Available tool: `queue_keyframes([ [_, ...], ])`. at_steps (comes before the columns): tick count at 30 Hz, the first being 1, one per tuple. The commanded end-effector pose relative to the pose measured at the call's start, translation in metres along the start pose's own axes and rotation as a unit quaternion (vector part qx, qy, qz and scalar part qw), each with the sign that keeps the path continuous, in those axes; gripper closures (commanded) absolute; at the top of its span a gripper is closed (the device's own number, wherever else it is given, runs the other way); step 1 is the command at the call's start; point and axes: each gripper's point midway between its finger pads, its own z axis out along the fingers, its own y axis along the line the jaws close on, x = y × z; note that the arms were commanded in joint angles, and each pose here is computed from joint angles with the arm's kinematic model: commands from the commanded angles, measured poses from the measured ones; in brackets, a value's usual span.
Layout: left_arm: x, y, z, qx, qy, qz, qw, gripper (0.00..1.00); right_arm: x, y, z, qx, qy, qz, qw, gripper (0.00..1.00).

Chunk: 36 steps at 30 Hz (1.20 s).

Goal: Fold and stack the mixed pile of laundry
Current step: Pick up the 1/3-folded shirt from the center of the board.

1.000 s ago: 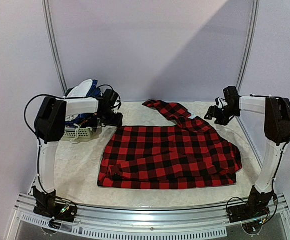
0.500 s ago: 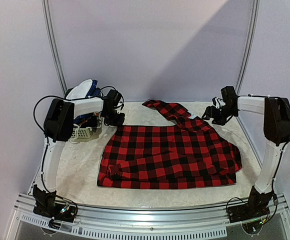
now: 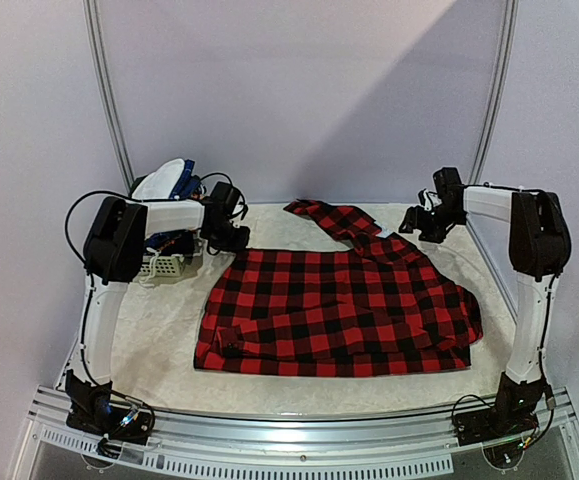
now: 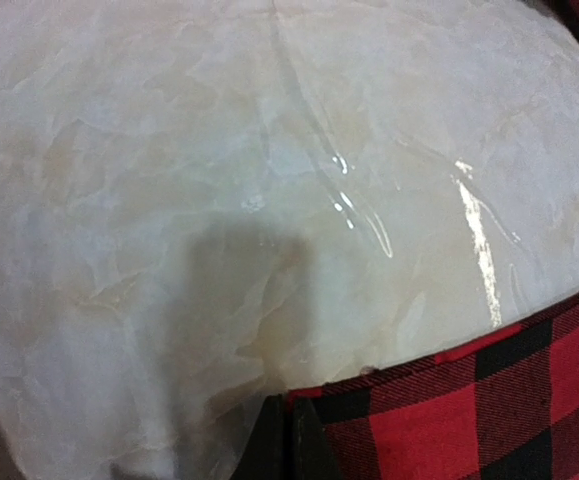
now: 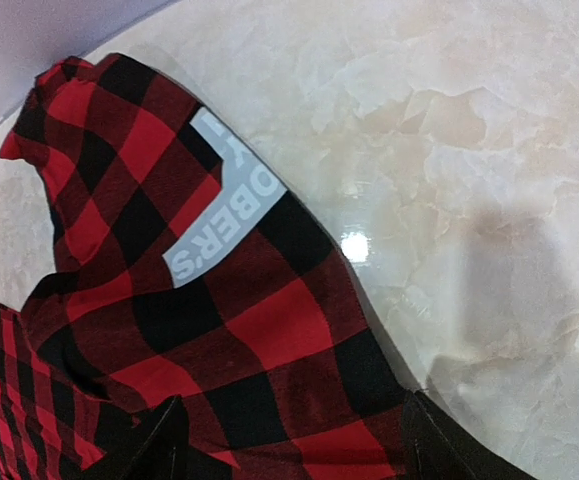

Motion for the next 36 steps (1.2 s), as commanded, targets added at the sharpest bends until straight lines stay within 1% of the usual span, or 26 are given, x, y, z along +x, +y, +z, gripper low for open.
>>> queue_keyframes([
  [1,0.025,0.004,0.011,0.019,0.03,0.002,0.999,1.0,0.02,-0.02,0.02,0.043,0.045,0.005,0.998,0.26],
  [9,0.028,0.005,0.015,0.048,0.031,-0.016,0.998,1.0,0.026,-0.045,0.029,0.104,0.059,0.014,0.993,0.27],
  [11,0.029,0.006,0.016,0.053,0.032,-0.021,0.998,1.0,0.028,-0.048,0.031,0.109,0.062,0.017,0.992,0.29],
  [15,0.029,0.007,0.016,0.06,0.032,-0.026,0.997,1.0,0.035,-0.048,0.039,0.1,0.074,0.023,0.992,0.36],
  [18,0.029,0.007,0.017,0.063,0.033,-0.029,0.997,1.0,0.036,-0.048,0.04,0.098,0.074,0.023,0.992,0.44],
  [21,0.029,0.007,0.018,0.065,0.033,-0.029,0.997,1.0,0.033,-0.042,0.041,0.083,0.071,0.021,0.994,0.54],
  [22,0.029,0.007,0.017,0.065,0.033,-0.029,0.997,1.0,0.033,-0.041,0.042,0.079,0.07,0.022,0.994,0.6],
  [26,0.029,0.008,0.018,0.065,0.034,-0.031,0.997,1.0,0.029,-0.038,0.043,0.072,0.064,0.021,0.995,0.77],
  [30,0.027,0.006,0.016,0.069,0.032,-0.03,0.997,1.0,0.023,-0.034,0.04,0.067,0.057,0.018,0.996,0.98],
  [31,0.026,0.006,0.015,0.068,0.031,-0.03,0.997,1.0,0.022,-0.034,0.039,0.067,0.055,0.016,0.996,1.0],
  [36,0.014,0.0,-0.002,0.084,0.013,-0.036,0.996,1.0,0.013,-0.027,0.025,0.063,0.041,0.011,0.997,1.0],
])
